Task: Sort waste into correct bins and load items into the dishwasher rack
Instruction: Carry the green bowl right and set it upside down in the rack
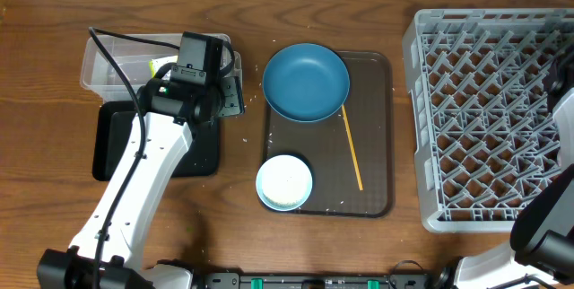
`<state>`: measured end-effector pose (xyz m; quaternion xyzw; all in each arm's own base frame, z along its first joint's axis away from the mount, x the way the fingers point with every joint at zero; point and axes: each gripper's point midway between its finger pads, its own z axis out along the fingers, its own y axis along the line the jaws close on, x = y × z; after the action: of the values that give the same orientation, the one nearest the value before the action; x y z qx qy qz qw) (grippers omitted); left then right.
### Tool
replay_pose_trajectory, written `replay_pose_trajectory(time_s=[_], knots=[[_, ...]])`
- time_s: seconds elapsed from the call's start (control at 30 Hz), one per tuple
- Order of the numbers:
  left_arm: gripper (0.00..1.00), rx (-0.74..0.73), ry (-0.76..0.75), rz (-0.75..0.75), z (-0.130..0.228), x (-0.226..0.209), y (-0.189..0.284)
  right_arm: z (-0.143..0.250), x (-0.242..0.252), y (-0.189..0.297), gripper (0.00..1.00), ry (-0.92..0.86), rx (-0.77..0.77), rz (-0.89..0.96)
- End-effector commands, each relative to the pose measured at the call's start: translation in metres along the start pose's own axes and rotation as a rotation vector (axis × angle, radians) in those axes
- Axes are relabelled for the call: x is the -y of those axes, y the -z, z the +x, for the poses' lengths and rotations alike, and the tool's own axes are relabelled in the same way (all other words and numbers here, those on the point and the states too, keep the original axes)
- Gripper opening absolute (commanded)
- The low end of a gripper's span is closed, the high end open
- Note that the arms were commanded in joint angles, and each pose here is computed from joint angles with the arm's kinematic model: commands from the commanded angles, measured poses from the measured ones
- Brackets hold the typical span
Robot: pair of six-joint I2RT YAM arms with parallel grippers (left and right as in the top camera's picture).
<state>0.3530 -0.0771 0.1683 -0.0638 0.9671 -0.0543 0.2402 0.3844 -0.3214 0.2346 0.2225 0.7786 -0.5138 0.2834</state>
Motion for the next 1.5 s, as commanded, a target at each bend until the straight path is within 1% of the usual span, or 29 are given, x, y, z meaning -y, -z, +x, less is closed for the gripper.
replay_pose_trajectory(time_s=[0.0, 0.1, 0.13, 0.27, 0.37, 0.6, 0.83, 1.03, 1.27, 1.47], knots=[[0.62, 0.007, 0.004, -0.010, -0.002, -0.001, 0.002, 0.002, -0.014, 0.002, 0.66, -0.015, 0.002, -0.070], [0.62, 0.007, 0.004, -0.010, -0.002, -0.001, 0.002, 0.008, -0.023, 0.002, 0.55, -0.050, -0.019, -0.114], [0.62, 0.004, 0.004, -0.011, -0.001, -0.002, 0.002, 0.010, -0.024, 0.003, 0.49, -0.062, -0.024, -0.118], [0.62, -0.006, 0.003, -0.015, 0.001, -0.003, 0.002, 0.011, -0.020, -0.001, 0.20, -0.100, -0.031, -0.110], [0.62, -0.009, 0.003, -0.016, 0.002, -0.003, 0.002, 0.014, -0.015, -0.005, 0.02, -0.106, -0.038, -0.099], [0.62, -0.009, 0.003, -0.016, 0.002, -0.003, 0.002, 0.033, -0.001, -0.019, 0.01, -0.177, -0.099, -0.081], [0.62, -0.009, 0.003, -0.016, 0.002, -0.003, 0.002, 0.043, -0.022, -0.027, 0.01, -0.180, -0.118, -0.252], [0.62, -0.009, 0.003, -0.016, 0.002, -0.003, 0.002, 0.051, -0.019, -0.034, 0.01, -0.231, -0.143, -0.242], [0.62, -0.009, 0.004, -0.016, 0.002, -0.003, 0.002, 0.061, -0.030, -0.032, 0.01, -0.209, -0.181, -0.300], [0.62, -0.009, 0.003, -0.016, 0.002, -0.003, 0.002, 0.058, -0.030, -0.033, 0.01, -0.240, -0.170, -0.298]])
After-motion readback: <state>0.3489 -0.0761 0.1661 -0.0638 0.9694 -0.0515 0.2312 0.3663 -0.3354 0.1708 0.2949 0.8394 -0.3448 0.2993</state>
